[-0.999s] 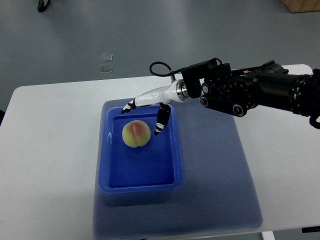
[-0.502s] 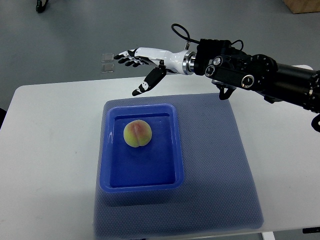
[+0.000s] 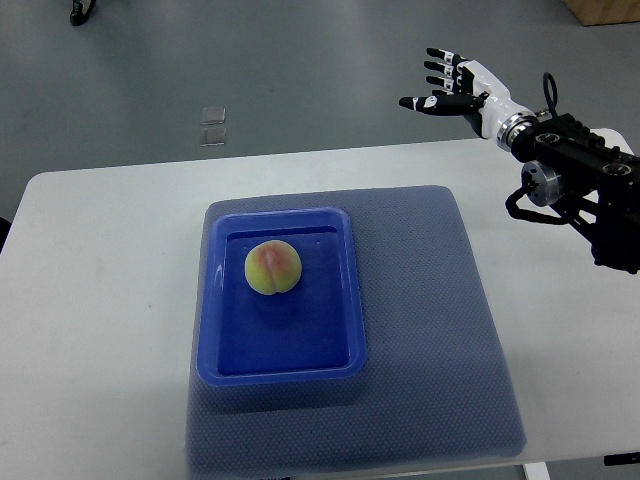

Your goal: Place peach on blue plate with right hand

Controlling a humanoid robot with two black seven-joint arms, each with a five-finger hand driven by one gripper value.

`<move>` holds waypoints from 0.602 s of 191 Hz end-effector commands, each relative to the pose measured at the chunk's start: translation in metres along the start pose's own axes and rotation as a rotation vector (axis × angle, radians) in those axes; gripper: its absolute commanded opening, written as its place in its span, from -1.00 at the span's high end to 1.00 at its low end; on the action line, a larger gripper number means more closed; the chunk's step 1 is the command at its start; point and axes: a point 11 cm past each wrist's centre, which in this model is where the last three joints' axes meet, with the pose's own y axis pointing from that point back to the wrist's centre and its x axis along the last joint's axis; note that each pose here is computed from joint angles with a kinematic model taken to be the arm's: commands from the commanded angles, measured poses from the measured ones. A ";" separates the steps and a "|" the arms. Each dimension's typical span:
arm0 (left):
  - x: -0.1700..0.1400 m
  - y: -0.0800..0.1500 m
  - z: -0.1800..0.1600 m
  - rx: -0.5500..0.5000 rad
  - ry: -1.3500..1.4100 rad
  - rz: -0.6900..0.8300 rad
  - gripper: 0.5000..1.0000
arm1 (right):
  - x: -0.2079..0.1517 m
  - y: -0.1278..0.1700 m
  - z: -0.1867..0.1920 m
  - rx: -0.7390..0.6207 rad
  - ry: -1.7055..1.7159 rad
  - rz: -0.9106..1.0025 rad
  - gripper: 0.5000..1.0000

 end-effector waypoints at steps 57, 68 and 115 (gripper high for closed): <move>0.000 0.000 0.000 0.000 0.000 0.000 -1.00 | 0.028 0.016 0.035 -0.057 -0.258 0.130 -0.71; 0.000 0.000 0.000 0.000 0.000 0.000 -1.00 | 0.028 0.016 0.035 -0.055 -0.266 0.131 -0.71; 0.000 0.000 0.000 -0.001 0.000 0.000 -1.00 | 0.031 0.018 0.040 -0.060 -0.414 0.158 -0.72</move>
